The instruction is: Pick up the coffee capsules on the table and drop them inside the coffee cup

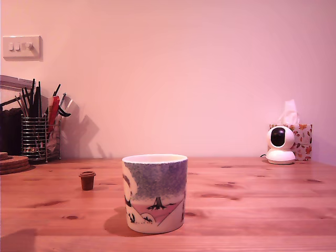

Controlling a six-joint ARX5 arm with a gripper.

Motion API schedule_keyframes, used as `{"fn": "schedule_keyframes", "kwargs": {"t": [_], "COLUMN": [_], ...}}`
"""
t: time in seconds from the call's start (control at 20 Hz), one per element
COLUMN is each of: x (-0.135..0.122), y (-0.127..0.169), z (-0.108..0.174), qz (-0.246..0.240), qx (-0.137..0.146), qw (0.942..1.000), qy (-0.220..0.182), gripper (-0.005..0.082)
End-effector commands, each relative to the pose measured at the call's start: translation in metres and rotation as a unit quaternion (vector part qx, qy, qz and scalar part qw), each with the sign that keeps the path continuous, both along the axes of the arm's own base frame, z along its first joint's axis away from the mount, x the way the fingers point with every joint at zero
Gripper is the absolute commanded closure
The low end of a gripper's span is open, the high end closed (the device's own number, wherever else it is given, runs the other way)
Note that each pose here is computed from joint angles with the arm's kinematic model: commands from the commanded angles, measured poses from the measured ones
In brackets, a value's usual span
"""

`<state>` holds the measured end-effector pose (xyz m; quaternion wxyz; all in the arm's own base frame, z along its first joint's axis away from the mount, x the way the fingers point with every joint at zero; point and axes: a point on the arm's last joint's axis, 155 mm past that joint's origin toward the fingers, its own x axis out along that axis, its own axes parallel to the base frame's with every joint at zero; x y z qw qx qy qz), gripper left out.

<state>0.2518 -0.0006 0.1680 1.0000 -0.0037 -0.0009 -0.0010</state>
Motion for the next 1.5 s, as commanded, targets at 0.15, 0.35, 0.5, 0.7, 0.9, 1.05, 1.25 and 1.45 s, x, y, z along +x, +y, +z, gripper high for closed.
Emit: {"fn": "schedule_keyframes", "kwargs": {"t": [0.15, 0.35, 0.5, 0.7, 0.9, 1.05, 1.25, 1.45], "x": [-0.006, -0.006, -0.006, -0.008, -0.012, -0.014, -0.018, -0.019], "y": [-0.008, -0.009, -0.010, -0.034, -0.048, -0.055, -0.074, -0.088], "z": [-0.011, -0.011, -0.007, 0.006, 0.004, 0.001, -0.006, -0.021], "qz": [-0.030, -0.030, -0.035, -0.101, -0.141, -0.159, -0.198, -0.217], "qx": [-0.052, -0.052, -0.052, -0.050, -0.051, -0.052, -0.042, -0.034], "qw": [0.9971, 0.9971, 0.9973, 0.9935, 0.9884, 0.9855, 0.9783, 0.9728], "qy": [0.046, 0.046, 0.037, 0.016, 0.022, 0.028, 0.044, 0.076], "gripper": [0.0793, 0.0793, 0.0793, 0.0793, 0.0793, 0.0793, 0.0793, 0.0793]}}
